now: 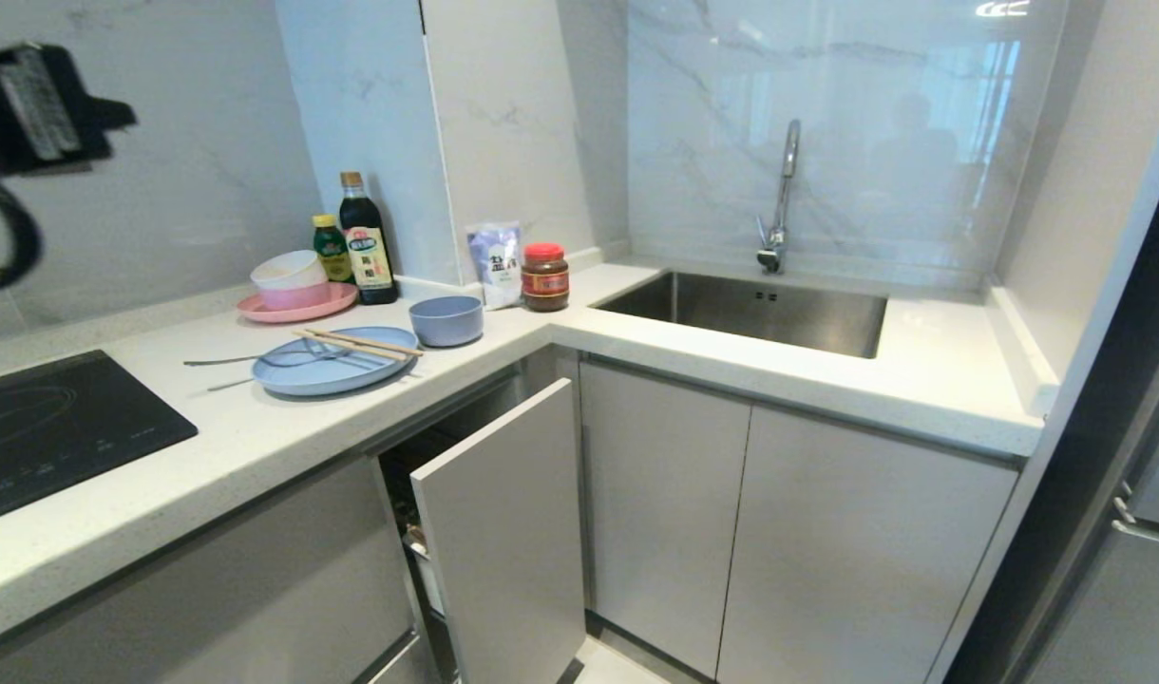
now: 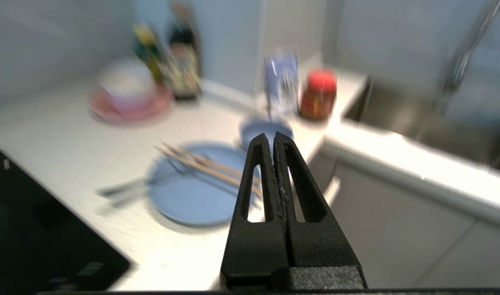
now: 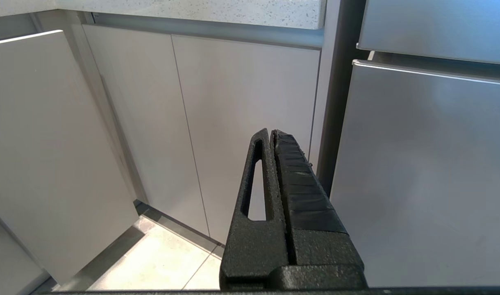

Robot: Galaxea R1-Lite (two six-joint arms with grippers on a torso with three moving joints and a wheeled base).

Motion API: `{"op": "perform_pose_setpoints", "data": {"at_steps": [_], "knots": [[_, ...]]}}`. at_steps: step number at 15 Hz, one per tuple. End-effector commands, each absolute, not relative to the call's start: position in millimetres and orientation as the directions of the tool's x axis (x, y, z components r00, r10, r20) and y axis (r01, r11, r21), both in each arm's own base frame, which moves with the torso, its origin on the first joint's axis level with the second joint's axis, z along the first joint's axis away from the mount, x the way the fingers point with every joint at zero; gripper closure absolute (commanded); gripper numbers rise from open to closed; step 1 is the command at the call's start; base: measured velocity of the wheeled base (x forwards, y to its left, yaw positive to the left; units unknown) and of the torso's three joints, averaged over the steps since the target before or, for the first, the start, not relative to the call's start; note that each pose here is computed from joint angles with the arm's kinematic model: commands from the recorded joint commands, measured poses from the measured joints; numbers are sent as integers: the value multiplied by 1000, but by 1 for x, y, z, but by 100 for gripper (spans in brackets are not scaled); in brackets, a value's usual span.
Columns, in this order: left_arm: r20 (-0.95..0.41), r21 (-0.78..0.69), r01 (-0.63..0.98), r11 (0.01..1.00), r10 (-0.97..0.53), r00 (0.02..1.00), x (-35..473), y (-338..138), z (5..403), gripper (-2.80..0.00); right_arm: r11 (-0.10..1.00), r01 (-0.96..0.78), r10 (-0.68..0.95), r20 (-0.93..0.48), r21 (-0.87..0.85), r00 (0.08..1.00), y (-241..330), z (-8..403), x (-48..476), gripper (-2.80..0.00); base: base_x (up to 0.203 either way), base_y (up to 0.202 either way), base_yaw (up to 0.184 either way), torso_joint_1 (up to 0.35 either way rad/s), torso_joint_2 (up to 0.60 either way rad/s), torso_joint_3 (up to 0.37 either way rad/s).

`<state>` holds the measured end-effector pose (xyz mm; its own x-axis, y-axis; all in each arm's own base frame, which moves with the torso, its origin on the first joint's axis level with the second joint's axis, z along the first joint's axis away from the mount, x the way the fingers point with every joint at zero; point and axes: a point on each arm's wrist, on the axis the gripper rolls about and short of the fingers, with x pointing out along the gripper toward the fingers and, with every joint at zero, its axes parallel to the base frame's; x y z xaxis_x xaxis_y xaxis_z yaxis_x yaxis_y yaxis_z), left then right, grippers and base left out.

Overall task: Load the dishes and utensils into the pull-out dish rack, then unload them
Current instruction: Open the cupboard

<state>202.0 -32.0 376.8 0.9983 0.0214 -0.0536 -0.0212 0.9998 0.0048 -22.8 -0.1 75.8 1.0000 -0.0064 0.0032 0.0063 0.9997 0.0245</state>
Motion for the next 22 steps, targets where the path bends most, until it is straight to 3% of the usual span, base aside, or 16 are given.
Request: {"op": "perform_pose_setpoints", "data": {"at_steps": [1,6,9,22], "knots": [[-252,59,16,998,-1,968,269,-70,324,0,1000,6,-6,6,25,1000,0,75,-23,0,0,0,0,0,0,0],[-476,133,27,991,41,878,338,-98,255,0,1000,6,-6,5,25,1000,0,75,-23,0,0,0,0,0,0,0],[-593,148,24,989,69,802,356,-102,234,0,1000,6,-6,5,25,1000,0,75,-23,0,0,0,0,0,0,0],[-719,189,53,981,101,687,411,-118,152,0,1000,6,-6,6,25,1000,0,75,-23,0,0,0,0,0,0,0]]}}
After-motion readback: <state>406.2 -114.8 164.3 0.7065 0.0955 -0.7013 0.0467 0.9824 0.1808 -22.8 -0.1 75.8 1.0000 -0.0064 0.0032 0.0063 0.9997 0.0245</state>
